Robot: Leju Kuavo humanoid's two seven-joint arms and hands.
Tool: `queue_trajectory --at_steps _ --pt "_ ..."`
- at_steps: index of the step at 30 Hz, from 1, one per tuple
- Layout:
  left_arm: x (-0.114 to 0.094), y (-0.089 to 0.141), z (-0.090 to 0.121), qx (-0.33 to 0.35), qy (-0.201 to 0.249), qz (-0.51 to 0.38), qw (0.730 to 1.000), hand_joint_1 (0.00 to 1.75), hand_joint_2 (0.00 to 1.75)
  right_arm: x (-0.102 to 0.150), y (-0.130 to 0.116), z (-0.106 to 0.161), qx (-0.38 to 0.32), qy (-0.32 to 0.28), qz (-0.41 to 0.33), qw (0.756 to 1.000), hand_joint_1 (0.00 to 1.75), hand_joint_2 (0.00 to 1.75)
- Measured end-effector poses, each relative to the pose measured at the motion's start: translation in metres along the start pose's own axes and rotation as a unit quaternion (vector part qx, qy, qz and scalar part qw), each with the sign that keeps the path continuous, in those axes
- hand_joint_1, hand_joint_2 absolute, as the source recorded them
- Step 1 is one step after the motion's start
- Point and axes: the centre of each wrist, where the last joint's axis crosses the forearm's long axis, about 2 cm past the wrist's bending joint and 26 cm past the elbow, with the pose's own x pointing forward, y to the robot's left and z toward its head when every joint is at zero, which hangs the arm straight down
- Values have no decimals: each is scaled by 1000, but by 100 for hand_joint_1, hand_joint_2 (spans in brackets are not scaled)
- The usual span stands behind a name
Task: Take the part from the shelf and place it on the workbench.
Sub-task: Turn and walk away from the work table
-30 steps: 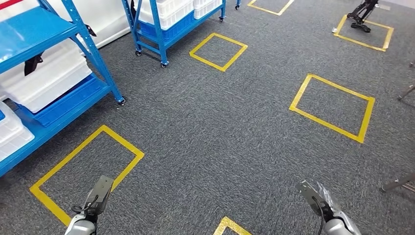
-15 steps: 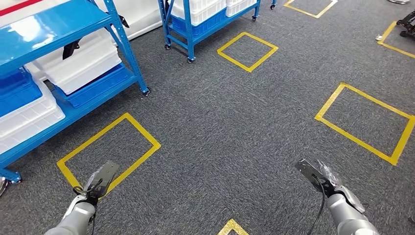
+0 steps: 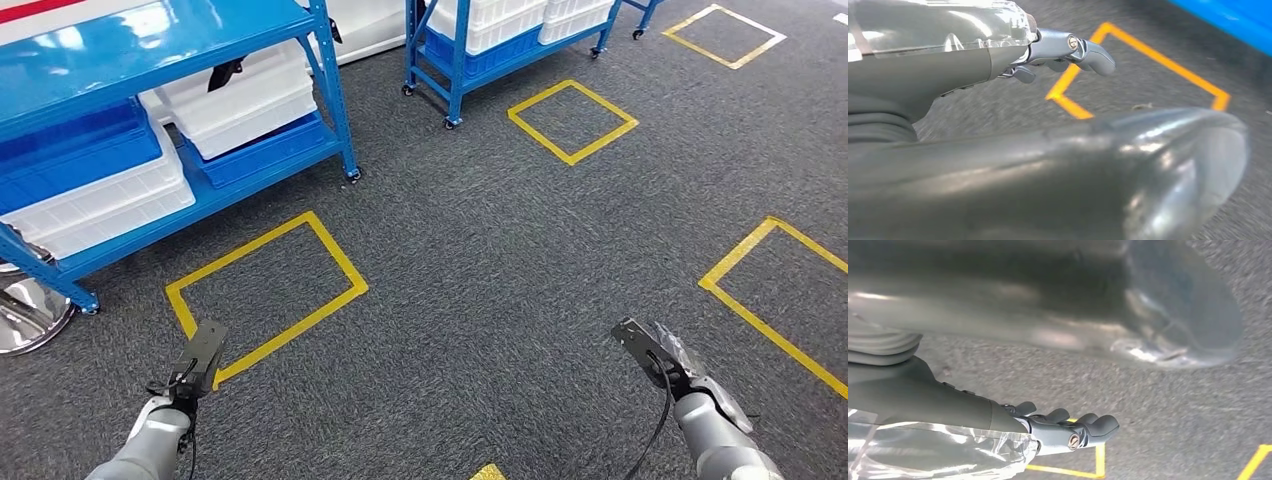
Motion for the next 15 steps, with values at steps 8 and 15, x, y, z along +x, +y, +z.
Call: queue_trajectory --at_steps 8,15 --pt "-39 -18 28 5 49 45 998 0 0 -23 37 21 23 20 -46 998 0 0" --pt "-127 -85 131 12 202 161 966 0 0 -79 159 114 93 134 -195 967 0 0"
